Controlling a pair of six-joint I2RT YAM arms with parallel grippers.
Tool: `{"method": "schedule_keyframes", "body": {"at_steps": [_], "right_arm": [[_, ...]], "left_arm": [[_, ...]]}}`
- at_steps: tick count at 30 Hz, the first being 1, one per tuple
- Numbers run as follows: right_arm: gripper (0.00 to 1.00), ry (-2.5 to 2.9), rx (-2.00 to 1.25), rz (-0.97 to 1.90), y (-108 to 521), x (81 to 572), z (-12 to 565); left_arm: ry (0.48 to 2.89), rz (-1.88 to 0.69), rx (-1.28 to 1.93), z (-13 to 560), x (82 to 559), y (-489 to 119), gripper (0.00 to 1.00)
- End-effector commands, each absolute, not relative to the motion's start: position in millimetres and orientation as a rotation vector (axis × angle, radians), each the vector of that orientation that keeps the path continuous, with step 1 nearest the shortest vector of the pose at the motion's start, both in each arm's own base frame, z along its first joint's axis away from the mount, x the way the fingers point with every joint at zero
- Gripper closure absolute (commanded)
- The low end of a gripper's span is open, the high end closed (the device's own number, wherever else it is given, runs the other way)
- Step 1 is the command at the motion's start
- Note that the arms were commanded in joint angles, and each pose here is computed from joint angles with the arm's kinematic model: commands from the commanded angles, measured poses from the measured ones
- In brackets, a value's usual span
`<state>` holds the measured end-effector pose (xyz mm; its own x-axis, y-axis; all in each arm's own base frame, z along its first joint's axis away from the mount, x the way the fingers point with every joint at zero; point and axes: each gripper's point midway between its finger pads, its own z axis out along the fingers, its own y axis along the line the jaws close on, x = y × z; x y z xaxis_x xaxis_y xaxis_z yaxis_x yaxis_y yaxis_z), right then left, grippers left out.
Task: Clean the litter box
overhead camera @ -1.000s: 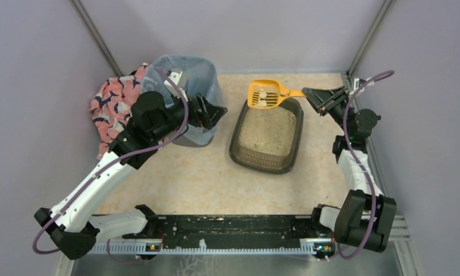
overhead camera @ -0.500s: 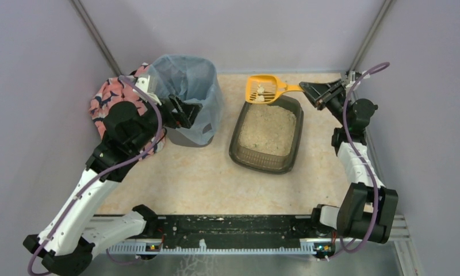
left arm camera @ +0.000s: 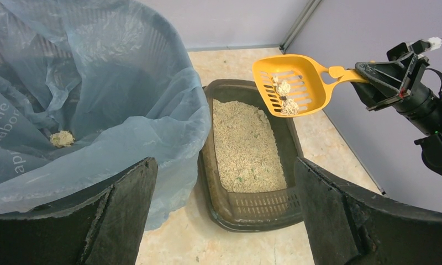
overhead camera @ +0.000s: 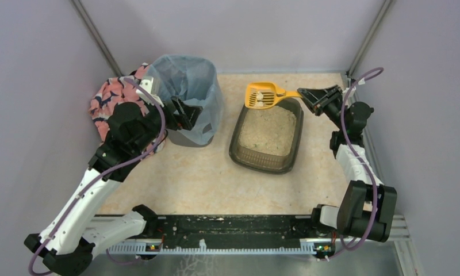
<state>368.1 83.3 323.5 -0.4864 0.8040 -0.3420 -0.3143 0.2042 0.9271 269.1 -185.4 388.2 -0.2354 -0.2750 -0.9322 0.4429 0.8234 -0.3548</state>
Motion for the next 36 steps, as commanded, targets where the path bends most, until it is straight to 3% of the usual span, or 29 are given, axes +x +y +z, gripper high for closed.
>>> {"method": "schedule_keyframes", "body": {"at_steps": [1,7,11,14,22,36], "right_arm": [[1.00,1.540,0.586,1.488,78.2,374.1,314.5],[1.00,1.492,0.688,1.446,48.5,369.4,301.8],[1.00,1.573,0.580,1.454,60.6,368.7,301.2],[1.00,1.459,0.629,1.443,25.5,367.5,312.7],[1.00,1.537,0.630,1.445,46.2,365.2,288.9],[1.00,1.482,0.591,1.496,47.9,363.4,305.4]], "left_arm": [[1.670,-0.661,0.127,388.5,270.4,-182.5,0.01],[1.662,-0.635,0.117,390.1,270.2,-176.3,0.01],[1.665,-0.657,0.129,386.6,272.7,-182.8,0.01],[1.681,-0.681,0.144,383.8,274.4,-189.9,0.01],[1.674,-0.717,0.138,384.6,274.7,-195.0,0.01],[1.680,-0.677,0.126,379.8,272.8,-185.9,0.01]]}}
